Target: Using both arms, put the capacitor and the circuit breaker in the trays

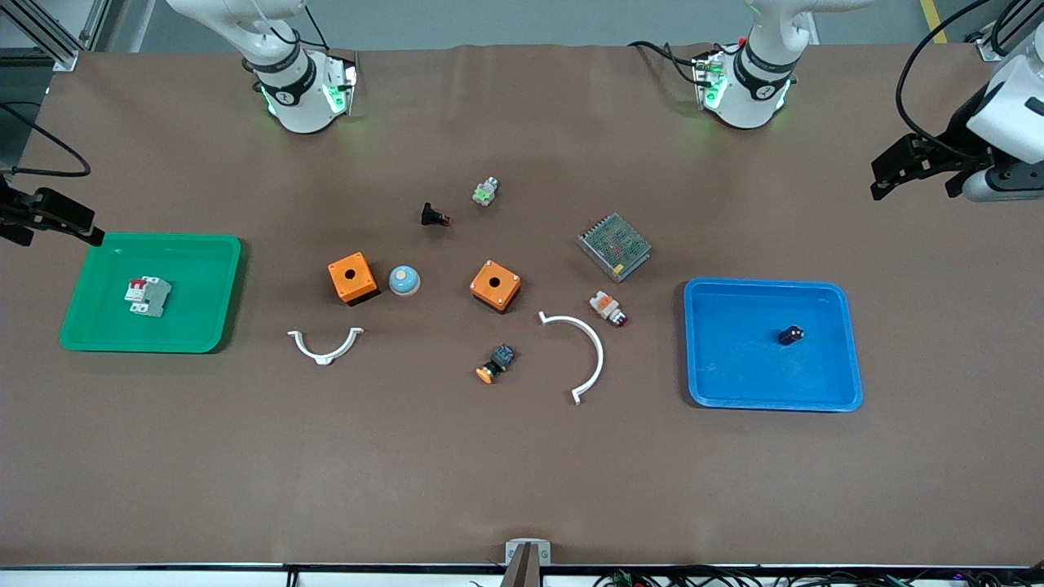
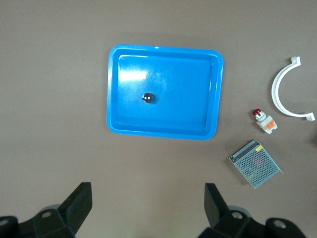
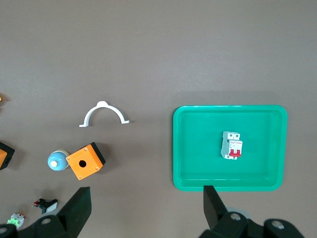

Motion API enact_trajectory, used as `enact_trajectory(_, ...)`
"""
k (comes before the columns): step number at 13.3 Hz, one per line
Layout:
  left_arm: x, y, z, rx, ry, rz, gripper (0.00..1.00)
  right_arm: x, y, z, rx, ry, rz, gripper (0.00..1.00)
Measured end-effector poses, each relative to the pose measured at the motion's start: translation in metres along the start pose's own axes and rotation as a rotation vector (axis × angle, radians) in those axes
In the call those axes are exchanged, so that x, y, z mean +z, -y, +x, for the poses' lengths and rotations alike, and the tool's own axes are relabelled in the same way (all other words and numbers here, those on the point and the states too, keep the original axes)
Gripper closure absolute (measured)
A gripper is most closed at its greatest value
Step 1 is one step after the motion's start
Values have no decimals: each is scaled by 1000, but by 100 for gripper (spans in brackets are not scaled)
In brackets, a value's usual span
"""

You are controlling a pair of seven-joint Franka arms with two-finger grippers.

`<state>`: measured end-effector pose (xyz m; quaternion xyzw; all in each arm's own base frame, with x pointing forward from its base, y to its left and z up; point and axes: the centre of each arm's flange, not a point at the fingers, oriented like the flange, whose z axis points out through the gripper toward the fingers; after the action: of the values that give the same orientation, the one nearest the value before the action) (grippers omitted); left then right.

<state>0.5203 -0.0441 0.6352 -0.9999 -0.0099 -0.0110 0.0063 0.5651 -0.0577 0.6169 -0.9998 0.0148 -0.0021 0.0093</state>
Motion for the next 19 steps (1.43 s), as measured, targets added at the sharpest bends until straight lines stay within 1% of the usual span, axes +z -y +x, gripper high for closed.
enact_trajectory(6, -2, 0, 17, -1, -11, -4, 0, -12, -12, -1, 22, -22, -2, 0)
enact_trajectory(19, 4, -1, 19, 18, 14, -3, 0, -12, -3, 0, 6, -19, -2, 0)
